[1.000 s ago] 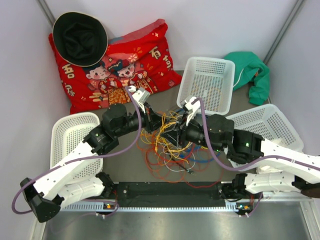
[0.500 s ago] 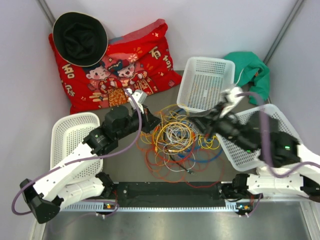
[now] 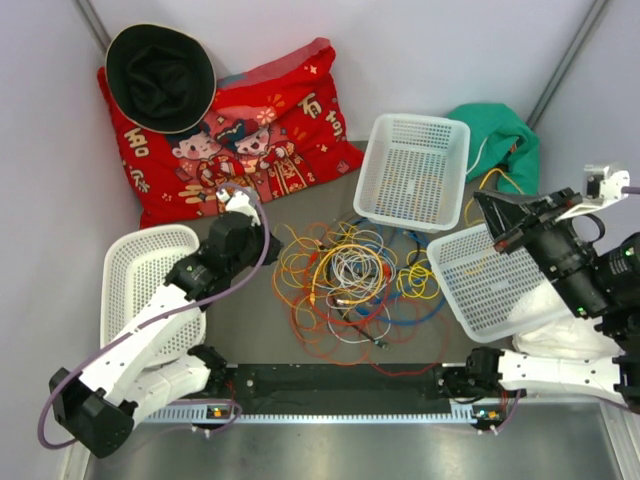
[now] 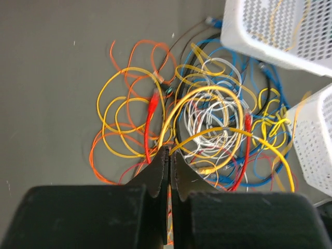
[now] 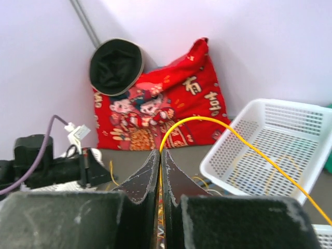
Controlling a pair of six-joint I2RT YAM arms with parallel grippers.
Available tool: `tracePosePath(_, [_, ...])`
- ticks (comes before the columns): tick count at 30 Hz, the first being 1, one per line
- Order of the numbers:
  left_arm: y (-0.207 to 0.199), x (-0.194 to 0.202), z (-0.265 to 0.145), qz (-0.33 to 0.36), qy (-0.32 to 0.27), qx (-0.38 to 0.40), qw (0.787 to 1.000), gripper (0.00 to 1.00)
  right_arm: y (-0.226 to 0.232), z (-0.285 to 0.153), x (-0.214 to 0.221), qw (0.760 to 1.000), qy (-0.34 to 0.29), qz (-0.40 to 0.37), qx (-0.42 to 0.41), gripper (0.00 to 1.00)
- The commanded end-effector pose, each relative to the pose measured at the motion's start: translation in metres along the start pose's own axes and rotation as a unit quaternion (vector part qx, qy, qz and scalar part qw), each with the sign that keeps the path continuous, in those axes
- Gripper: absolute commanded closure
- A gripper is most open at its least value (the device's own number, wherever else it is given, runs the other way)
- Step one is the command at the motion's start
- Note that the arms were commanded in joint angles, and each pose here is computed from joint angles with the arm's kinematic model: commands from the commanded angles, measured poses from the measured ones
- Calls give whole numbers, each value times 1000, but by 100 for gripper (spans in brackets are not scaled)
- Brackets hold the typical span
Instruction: Untangle the cables
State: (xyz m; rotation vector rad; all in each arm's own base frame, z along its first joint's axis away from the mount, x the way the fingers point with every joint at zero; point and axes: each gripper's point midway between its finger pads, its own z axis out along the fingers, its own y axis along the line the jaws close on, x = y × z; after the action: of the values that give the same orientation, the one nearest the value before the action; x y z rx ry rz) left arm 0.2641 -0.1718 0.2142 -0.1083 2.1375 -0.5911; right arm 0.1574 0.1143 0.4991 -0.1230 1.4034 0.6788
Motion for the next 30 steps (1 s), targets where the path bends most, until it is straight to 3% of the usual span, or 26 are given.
tracePosePath(1, [0,8,0,-20,6,8,1000,100,-4,12,-1,998,9,-50,37,100])
tracePosePath(5, [-5,11,3,-27,14,23,999,100,8,37,9,993,42,-92,63,100])
tracePosePath(14, [-14,26,3,-39,39,57,997,100,8,114,28,990,80,-89,77,100])
tracePosePath(22, [-10,40,2,-44,47,66,996,100,-67,203,53,979,91,-66,172,100])
tracePosePath(25, [-11,41,0,-43,44,74,995,100,-92,220,47,973,81,-68,204,100])
tracePosePath(30, [-11,41,-3,-39,39,79,995,100,-132,254,78,962,110,-70,240,100])
